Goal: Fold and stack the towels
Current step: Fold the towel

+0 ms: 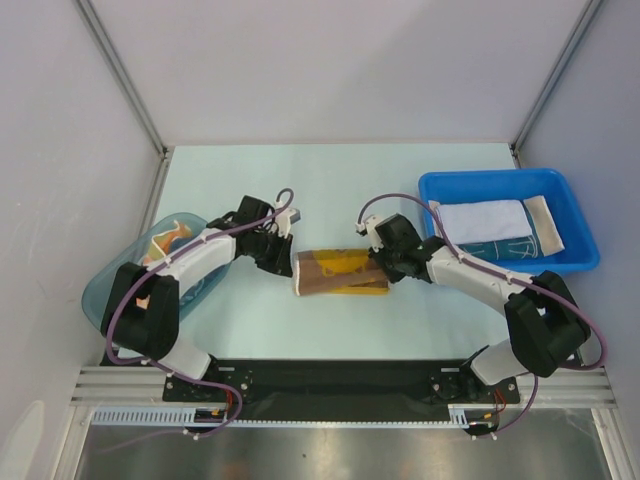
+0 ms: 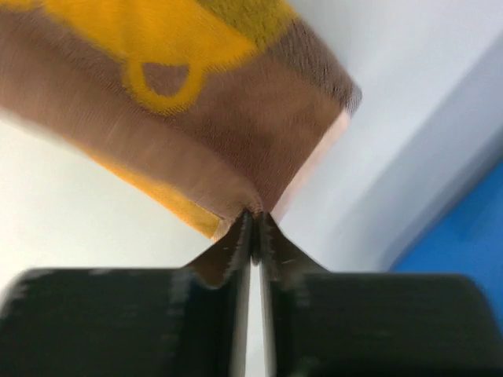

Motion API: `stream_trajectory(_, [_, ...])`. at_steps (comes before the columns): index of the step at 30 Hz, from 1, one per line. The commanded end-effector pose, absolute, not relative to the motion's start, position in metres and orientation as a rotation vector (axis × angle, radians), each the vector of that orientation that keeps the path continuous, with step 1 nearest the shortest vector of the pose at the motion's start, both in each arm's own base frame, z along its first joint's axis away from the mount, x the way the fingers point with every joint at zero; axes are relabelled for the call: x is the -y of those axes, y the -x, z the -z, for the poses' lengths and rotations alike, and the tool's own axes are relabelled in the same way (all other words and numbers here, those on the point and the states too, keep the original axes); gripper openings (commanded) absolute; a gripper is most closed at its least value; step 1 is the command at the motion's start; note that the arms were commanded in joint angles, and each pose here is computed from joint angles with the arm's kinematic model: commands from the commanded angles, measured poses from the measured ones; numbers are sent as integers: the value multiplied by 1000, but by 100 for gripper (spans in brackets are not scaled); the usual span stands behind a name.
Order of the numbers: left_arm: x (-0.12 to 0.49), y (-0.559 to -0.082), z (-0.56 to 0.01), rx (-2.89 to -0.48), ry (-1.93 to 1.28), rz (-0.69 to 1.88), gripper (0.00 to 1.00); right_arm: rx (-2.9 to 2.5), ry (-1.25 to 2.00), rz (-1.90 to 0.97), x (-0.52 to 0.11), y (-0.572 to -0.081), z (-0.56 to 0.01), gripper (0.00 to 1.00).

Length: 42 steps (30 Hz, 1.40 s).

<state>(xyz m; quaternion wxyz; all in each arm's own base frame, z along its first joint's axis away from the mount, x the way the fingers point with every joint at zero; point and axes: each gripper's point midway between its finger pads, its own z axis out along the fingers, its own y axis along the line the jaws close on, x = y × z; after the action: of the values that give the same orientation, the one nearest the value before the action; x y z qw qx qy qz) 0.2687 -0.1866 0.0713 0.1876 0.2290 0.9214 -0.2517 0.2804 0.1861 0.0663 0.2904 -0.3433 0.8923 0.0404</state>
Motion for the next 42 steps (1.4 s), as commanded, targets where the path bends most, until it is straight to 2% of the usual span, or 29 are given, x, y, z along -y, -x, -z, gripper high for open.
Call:
stream_trajectory(1, [179, -260, -67, -2646, -611, 657, 18, -2445, 854, 9, -166, -277, -67, 17])
stream_trajectory(6, [174, -265, -78, -2633, -567, 603, 29, -2484, 740, -74, -169, -271, -92, 29])
stream_trajectory(10, [178, -278, -88, -2618, -498, 592, 32, -2480, 638, -247, -190, -268, -113, 33])
stream_trajectory(13, [197, -274, -87, -2641, -445, 734, 30, -2503, 546, -292, -198, -270, -112, 34])
stream_trajectory(15, [209, -268, -88, -2643, -387, 787, 35, -2525, 493, -254, -194, -273, -107, 35])
stream_trajectory(18, [209, -257, -74, -2685, -272, 702, 45, -2586, 169, -121, -172, -284, -99, 38])
stream_trajectory(23, [215, -237, -66, -2681, -157, 694, 51, -2603, -178, -156, -169, -283, -88, 39])
stream_trajectory(34, [213, -236, -51, -2618, 45, 717, 55, -2559, -377, -144, -168, -282, -67, 47])
stream_trajectory(39, [219, -237, -60, -2542, 157, 815, 61, -2556, -466, -166, -170, -280, -59, 49])
stream_trajectory(42, [215, -236, -53, -2554, 192, 790, 63, -2566, -487, -178, -173, -278, -51, 49])
